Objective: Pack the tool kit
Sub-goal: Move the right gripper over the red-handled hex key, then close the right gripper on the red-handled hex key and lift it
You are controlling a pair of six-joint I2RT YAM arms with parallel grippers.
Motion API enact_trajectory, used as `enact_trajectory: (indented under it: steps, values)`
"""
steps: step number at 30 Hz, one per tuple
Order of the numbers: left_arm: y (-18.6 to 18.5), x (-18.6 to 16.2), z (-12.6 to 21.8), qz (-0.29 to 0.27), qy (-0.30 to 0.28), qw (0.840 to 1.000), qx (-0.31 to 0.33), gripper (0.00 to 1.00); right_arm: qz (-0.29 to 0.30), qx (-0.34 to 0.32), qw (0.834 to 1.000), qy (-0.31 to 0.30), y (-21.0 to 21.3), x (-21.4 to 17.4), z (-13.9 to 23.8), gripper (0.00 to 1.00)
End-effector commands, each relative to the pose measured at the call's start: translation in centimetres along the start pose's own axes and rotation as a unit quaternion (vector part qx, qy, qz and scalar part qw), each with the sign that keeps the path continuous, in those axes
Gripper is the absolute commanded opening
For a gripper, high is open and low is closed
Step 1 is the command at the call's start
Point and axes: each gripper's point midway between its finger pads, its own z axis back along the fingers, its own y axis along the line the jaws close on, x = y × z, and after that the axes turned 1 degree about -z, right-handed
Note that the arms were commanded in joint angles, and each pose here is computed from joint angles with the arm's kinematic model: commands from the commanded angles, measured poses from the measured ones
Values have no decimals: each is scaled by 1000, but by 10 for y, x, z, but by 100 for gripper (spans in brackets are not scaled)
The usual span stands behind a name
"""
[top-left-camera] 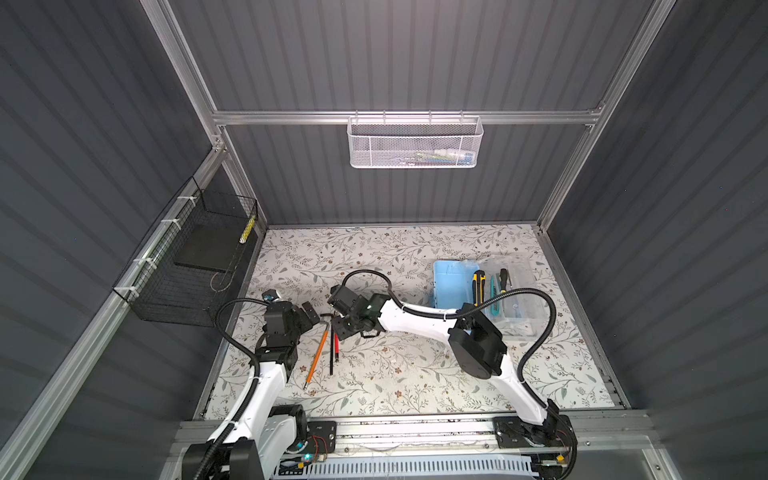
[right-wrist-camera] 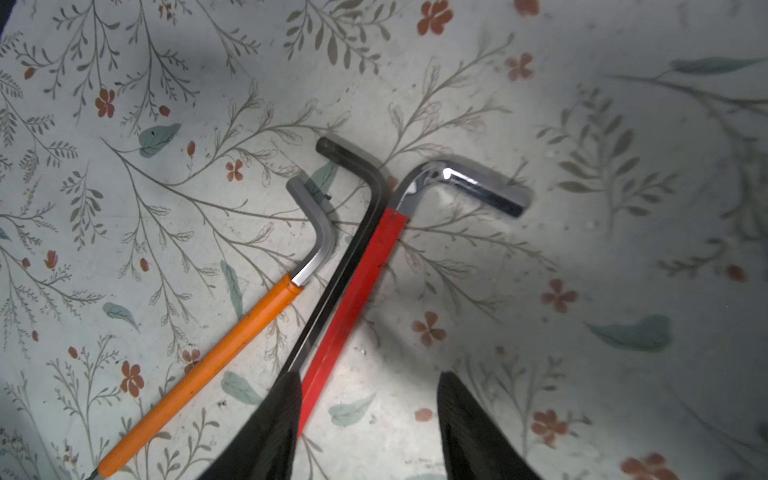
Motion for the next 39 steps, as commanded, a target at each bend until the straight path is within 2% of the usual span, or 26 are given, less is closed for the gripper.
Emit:
enact_trajectory:
  steps: [1, 8, 18, 24, 30, 36, 39]
  values:
    - [3, -6, -6, 19, 22, 1000, -11, 100, 4, -6, 1000, 23, 8, -11, -8, 55]
    - [0, -7, -8, 19, 26, 999, -20, 99, 9, -30, 999, 23, -1, -13, -15, 55]
    - [1, -6, -8, 21, 27, 999, -20, 99, 36, -61, 996, 59, -10, -22, -30, 51]
    - [1, -7, -9, 20, 28, 999, -20, 99, 49, -91, 993, 64, -24, -24, -24, 49]
    - [0, -6, -9, 20, 29, 999, -23, 99, 50, -88, 993, 68, -30, -29, -20, 43]
    - [-1, -7, -10, 19, 31, 999, -24, 99, 36, -56, 996, 64, -16, -24, -30, 38]
    - [0, -7, -10, 19, 31, 999, -23, 99, 34, -61, 996, 64, -18, -24, -34, 30]
